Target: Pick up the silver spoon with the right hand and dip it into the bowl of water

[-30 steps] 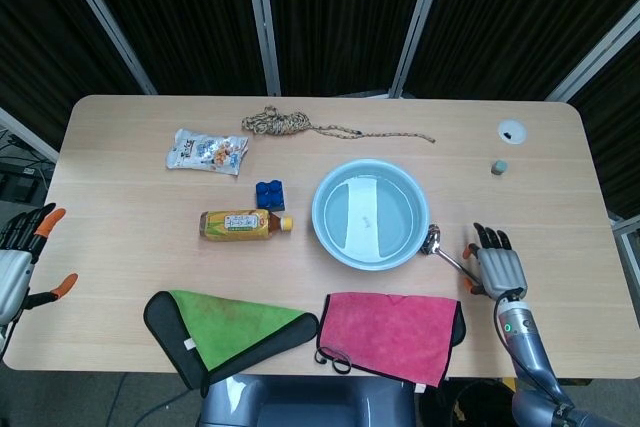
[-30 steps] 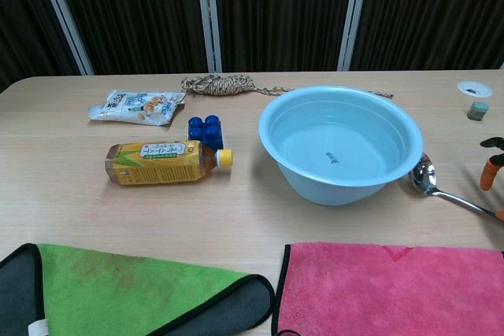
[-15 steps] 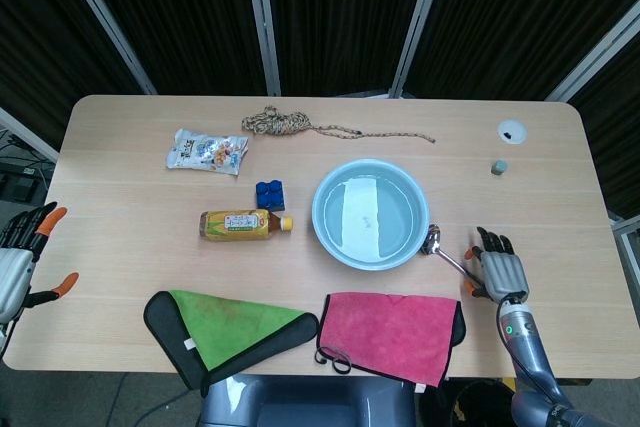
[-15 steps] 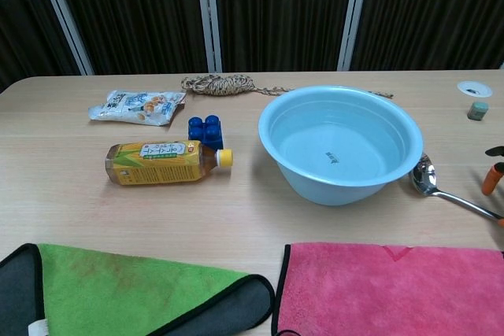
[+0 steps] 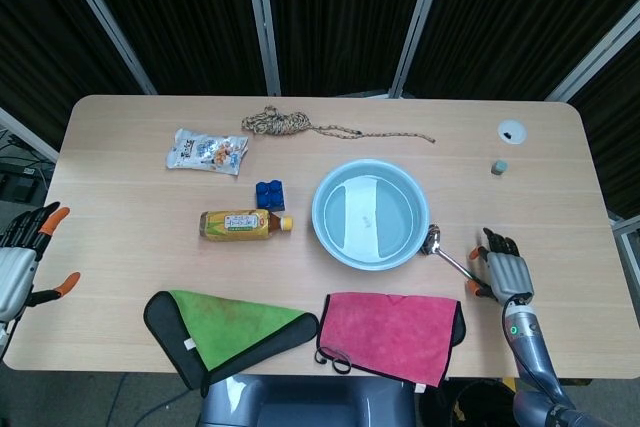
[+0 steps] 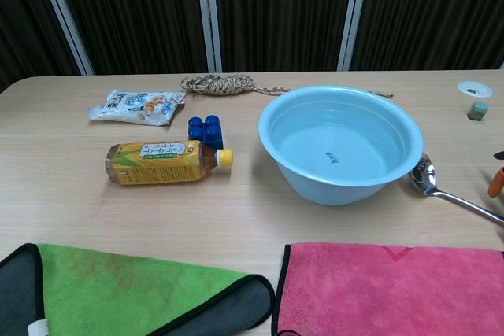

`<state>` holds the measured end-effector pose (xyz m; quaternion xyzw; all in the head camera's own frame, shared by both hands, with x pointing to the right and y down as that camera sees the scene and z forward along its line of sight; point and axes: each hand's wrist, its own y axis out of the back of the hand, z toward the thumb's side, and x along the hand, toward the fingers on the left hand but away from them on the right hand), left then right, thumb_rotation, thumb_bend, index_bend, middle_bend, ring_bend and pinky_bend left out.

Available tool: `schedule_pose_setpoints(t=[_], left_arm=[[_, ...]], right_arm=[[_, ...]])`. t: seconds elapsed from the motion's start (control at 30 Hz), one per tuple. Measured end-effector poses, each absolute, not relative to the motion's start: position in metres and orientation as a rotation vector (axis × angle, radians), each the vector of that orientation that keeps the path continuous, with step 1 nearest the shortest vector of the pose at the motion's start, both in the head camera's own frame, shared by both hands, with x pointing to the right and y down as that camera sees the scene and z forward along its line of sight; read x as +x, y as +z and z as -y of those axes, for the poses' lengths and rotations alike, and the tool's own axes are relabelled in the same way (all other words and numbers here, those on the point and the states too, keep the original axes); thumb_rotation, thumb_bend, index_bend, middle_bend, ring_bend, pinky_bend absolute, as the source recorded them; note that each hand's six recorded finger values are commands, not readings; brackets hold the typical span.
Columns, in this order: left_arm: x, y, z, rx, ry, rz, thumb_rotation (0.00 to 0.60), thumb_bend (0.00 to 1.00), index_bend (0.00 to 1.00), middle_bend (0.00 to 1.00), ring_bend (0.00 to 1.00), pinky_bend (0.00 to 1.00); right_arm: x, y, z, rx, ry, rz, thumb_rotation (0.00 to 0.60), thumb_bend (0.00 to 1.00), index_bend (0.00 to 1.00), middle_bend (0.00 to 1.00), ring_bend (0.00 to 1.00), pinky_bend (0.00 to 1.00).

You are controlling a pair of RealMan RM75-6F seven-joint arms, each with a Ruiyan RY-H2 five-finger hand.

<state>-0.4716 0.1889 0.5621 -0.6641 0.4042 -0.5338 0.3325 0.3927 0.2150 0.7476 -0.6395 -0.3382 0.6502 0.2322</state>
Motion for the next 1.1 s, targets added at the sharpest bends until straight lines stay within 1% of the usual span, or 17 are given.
schedule_pose_setpoints(t=[0.43, 0.73, 0.83, 1.1], left_arm=[[-0.471, 0.564, -0.188, -1.739, -1.397, -1.046, 0.6, 0.26, 0.0, 0.0, 0.0, 0.0], [-0.471, 0.564, -0.188, -1.736, -1.4, -1.044, 0.6, 0.26, 0.0, 0.0, 0.0, 0.0], [-0.471, 0.565, -0.188, -1.736, -1.402, -1.046, 0.6, 0.26, 0.0, 0.0, 0.0, 0.0], [-0.471, 0.564, -0.188, -1.739, -1.396, -1.048, 0.6, 0.26, 0.0, 0.0, 0.0, 0.0]], right_arm=[[0.399, 0.75, -0.222, -1.769, 1.798, 0.965, 0.6, 0.26, 0.35, 0.0, 0.0, 0.0], [0.403, 0.758, -0.226, -1.783, 1.819, 0.972, 0.6, 0.26, 0.36, 0.0, 0.0, 0.0], [0.404, 0.761, -0.228, -1.788, 1.823, 0.971, 0.6, 0.26, 0.37, 0.0, 0.0, 0.0], [0.402, 0.765, -0.234, -1.803, 1.824, 0.954, 0.6, 0.26, 0.45, 0.0, 0.0, 0.0]])
